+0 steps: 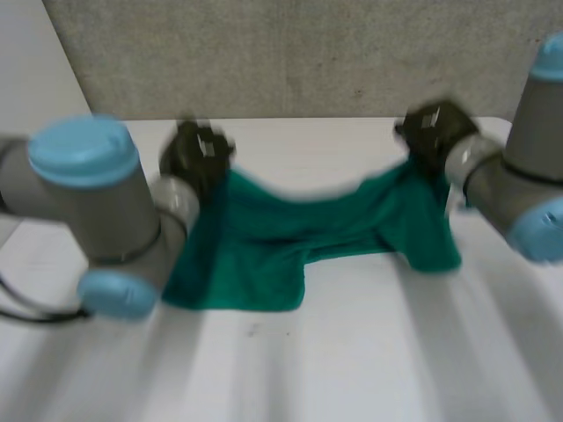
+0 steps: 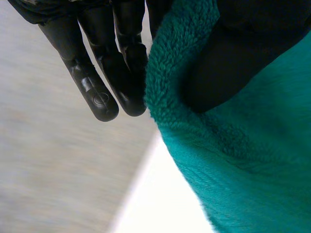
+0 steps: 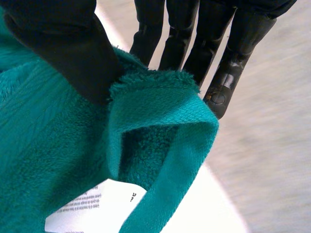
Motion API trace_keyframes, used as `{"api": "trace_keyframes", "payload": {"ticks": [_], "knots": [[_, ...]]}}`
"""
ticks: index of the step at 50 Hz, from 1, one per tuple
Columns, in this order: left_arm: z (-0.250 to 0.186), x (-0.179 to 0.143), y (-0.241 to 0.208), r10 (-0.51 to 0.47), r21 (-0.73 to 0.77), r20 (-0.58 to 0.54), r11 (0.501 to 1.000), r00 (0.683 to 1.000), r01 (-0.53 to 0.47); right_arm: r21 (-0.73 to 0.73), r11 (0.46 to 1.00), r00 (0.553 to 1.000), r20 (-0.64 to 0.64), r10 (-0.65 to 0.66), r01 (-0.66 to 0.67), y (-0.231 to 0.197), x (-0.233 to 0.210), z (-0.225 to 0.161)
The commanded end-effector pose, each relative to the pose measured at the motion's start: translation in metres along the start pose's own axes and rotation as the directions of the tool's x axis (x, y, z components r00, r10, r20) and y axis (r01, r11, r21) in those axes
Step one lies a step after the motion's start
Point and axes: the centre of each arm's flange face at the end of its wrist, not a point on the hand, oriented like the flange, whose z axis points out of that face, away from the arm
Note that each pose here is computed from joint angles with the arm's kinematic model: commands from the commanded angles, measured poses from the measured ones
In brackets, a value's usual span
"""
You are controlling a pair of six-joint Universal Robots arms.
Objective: Fold the towel.
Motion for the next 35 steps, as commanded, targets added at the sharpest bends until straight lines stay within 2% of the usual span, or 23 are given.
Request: {"api": "trace_keyframes", "payload": {"ticks": [1,2,3,4,5,7,8,11,12,15,16,19,20,25,29,35], "knots": [[0.026,-0.123,-0.088,-0.129,0.346,0.506,0.936,0.853,-0.064,0.411,0.908,0.888,-0.444,0.124,0.079,-0.089,0.085,0.018],[0.021,-0.133,-0.097,-0.16,0.386,0.536,0.92,0.829,-0.072,0.451,0.888,0.873,-0.466,0.145,0.094,-0.099,0.093,0.011],[0.013,-0.146,-0.109,-0.212,0.447,0.575,0.89,0.79,-0.086,0.488,0.866,0.859,-0.484,0.165,0.109,-0.109,0.099,0.002],[0.006,-0.147,-0.109,-0.23,0.464,0.585,0.881,0.777,-0.089,0.519,0.846,0.851,-0.493,0.183,0.119,-0.117,0.104,-0.006],[0.004,-0.146,-0.107,-0.227,0.462,0.582,0.883,0.781,-0.087,0.562,0.816,0.841,-0.501,0.205,0.136,-0.127,0.109,-0.021],[0.002,-0.137,-0.099,-0.214,0.444,0.562,0.893,0.799,-0.072,0.565,0.814,0.852,-0.486,0.193,0.138,-0.126,0.105,-0.027],[0.001,-0.124,-0.087,-0.196,0.413,0.537,0.909,0.821,-0.053,0.538,0.834,0.879,-0.449,0.163,0.12,-0.113,0.094,-0.024],[0.001,-0.102,-0.067,-0.17,0.363,0.489,0.932,0.855,-0.022,0.474,0.877,0.921,-0.372,0.118,0.079,-0.089,0.073,-0.018],[0.0,-0.087,-0.053,-0.16,0.328,0.452,0.945,0.878,0.003,0.421,0.906,0.943,-0.317,0.097,0.049,-0.073,0.06,-0.016],[-0.004,-0.066,-0.03,-0.166,0.281,0.393,0.958,0.905,0.053,0.333,0.943,0.972,-0.221,0.077,0.001,-0.044,0.035,-0.013],[-0.008,-0.052,-0.016,-0.18,0.251,0.352,0.964,0.919,0.093,0.268,0.963,0.985,-0.157,0.07,-0.026,-0.023,0.017,-0.009],[-0.011,-0.03,0.009,-0.202,0.188,0.293,0.971,0.935,0.15,0.185,0.982,0.995,-0.08,0.061,-0.045,0.008,-0.008,-0.001],[-0.013,-0.011,0.028,-0.207,0.134,0.248,0.975,0.947,0.178,0.134,0.99,0.997,-0.046,0.061,-0.054,0.025,-0.021,0.003],[-0.023,0.032,0.068,-0.18,-0.029,0.132,0.982,0.975,0.185,-0.02,0.997,0.996,0.049,0.076,-0.076,0.073,-0.057,0.012],[-0.034,0.047,0.085,-0.163,-0.15,0.051,0.974,0.985,0.169,-0.157,0.984,0.987,0.126,0.098,-0.078,0.102,-0.075,0.011],[-0.05,0.05,0.09,-0.151,-0.269,-0.046,0.954,0.987,0.133,-0.207,0.975,0.98,0.157,0.119,-0.085,0.108,-0.079,0.005]]}}
